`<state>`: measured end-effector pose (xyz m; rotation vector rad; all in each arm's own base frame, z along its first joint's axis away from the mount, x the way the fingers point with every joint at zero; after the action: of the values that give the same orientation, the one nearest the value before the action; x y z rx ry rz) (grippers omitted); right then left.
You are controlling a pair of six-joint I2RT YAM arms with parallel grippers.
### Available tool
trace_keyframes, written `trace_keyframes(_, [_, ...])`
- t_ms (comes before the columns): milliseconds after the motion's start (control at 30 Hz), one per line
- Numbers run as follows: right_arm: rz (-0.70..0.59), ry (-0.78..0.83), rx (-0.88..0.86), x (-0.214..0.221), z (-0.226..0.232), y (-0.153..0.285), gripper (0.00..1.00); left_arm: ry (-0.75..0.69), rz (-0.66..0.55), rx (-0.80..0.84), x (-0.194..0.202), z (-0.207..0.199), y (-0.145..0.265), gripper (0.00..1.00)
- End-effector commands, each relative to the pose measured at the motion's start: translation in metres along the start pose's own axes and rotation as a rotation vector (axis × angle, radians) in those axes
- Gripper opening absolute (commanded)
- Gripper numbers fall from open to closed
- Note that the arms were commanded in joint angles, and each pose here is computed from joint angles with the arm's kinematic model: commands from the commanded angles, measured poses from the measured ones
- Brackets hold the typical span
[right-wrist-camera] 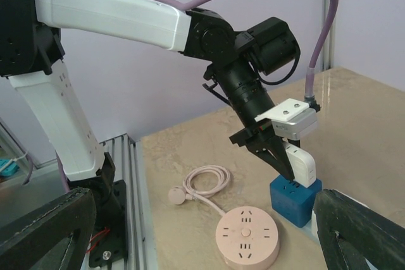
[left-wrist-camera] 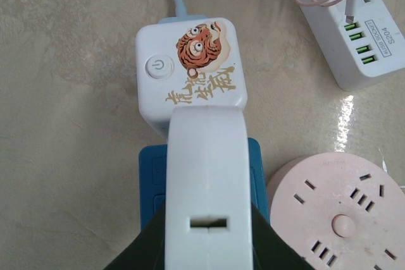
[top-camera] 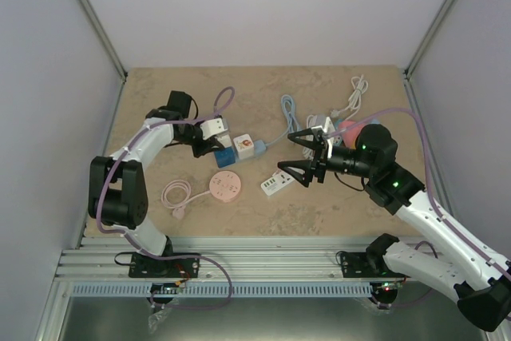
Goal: Insert the plug
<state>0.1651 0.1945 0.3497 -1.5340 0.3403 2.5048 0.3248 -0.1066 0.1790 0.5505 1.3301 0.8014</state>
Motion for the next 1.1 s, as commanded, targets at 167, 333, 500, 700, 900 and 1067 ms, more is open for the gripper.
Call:
trace_keyframes(167, [-0.013,0.019,0.010,0.001,-0.002,0.001,0.95,-0.012,0.084,0.002,0.011,-0.003,-0.007,0.00])
trace_keyframes(333, [-0.012,0.023,0.018,0.001,-0.002,0.001,0.95,-0.005,0.173,0.007,0.020,-0.008,-0.017,0.00])
trace_keyframes(500, [-0.012,0.025,0.021,0.002,-0.003,0.002,0.95,0.031,0.213,0.037,0.028,-0.010,-0.023,0.00])
trace_keyframes(700, [-0.011,0.027,0.027,0.002,-0.004,0.001,0.96,0.062,0.240,0.063,0.032,-0.022,-0.029,0.00])
trace_keyframes(900, [-0.005,0.025,0.023,0.003,-0.005,0.000,0.95,0.099,0.269,0.069,0.043,-0.035,-0.037,0.00])
trace_keyframes(1067, [-0.007,0.026,0.018,0.003,-0.005,0.000,0.96,0.097,0.304,0.058,0.049,-0.047,-0.043,0.00])
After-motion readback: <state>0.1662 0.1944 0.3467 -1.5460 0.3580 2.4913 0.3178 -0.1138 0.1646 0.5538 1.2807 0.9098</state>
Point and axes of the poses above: each gripper's point midway between its finger pads, its own y axis back along the fingers, its own z axis along the line the jaws close on, x = y × z, the point moved 8 cm from there along y, back along the fingers, and after that the axes turned 14 degrees about -y, right-handed, at the moved point
